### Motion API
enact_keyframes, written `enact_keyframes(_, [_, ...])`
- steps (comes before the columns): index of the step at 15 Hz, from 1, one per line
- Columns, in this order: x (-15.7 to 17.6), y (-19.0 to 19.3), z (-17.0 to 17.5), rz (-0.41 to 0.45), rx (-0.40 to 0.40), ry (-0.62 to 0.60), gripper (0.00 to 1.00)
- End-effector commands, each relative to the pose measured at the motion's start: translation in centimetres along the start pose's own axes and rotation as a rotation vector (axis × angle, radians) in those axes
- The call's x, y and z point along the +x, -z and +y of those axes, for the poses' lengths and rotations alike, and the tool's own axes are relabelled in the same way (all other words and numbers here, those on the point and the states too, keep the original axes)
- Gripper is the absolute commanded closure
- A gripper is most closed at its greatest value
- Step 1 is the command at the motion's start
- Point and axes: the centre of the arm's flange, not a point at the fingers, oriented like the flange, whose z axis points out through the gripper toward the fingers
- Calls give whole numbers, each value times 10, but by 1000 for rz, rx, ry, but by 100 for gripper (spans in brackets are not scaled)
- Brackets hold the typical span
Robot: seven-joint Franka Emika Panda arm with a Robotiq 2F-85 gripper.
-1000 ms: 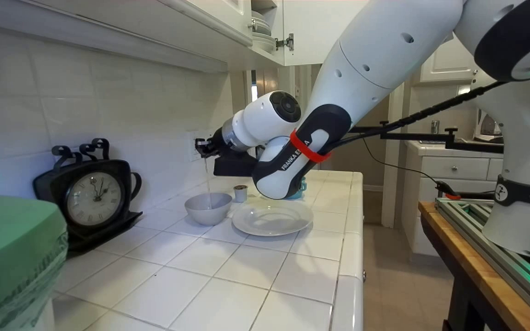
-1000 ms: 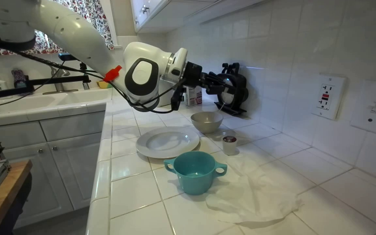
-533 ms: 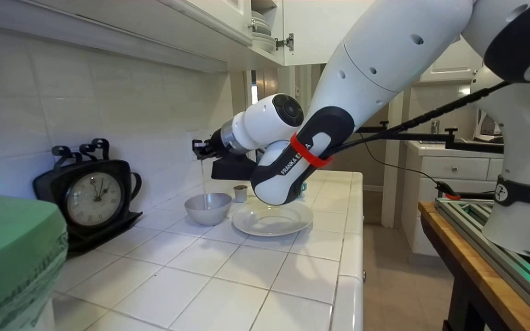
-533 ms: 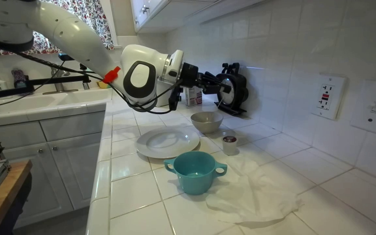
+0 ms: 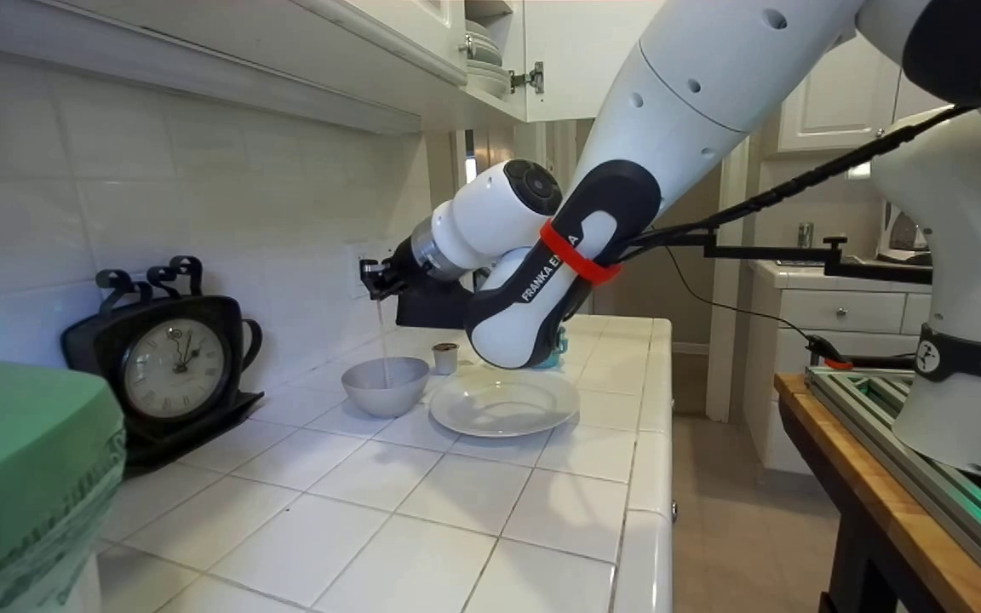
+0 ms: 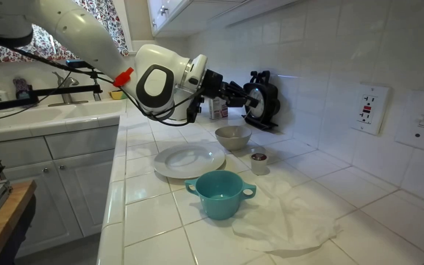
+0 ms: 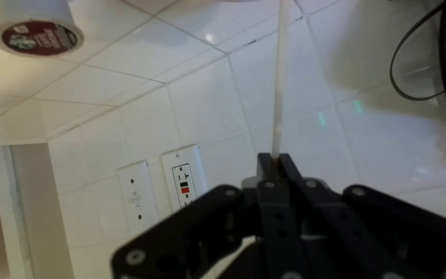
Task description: Use the stirrer on the plate to stir the contents in the bowl then place it back on the plate
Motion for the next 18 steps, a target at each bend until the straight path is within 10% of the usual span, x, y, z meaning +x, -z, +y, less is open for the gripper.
enact_keyframes(1, [13,10,13,-17,2,-2,99])
enact_keyframes(18, [15,-12,20,90,-29,5,99])
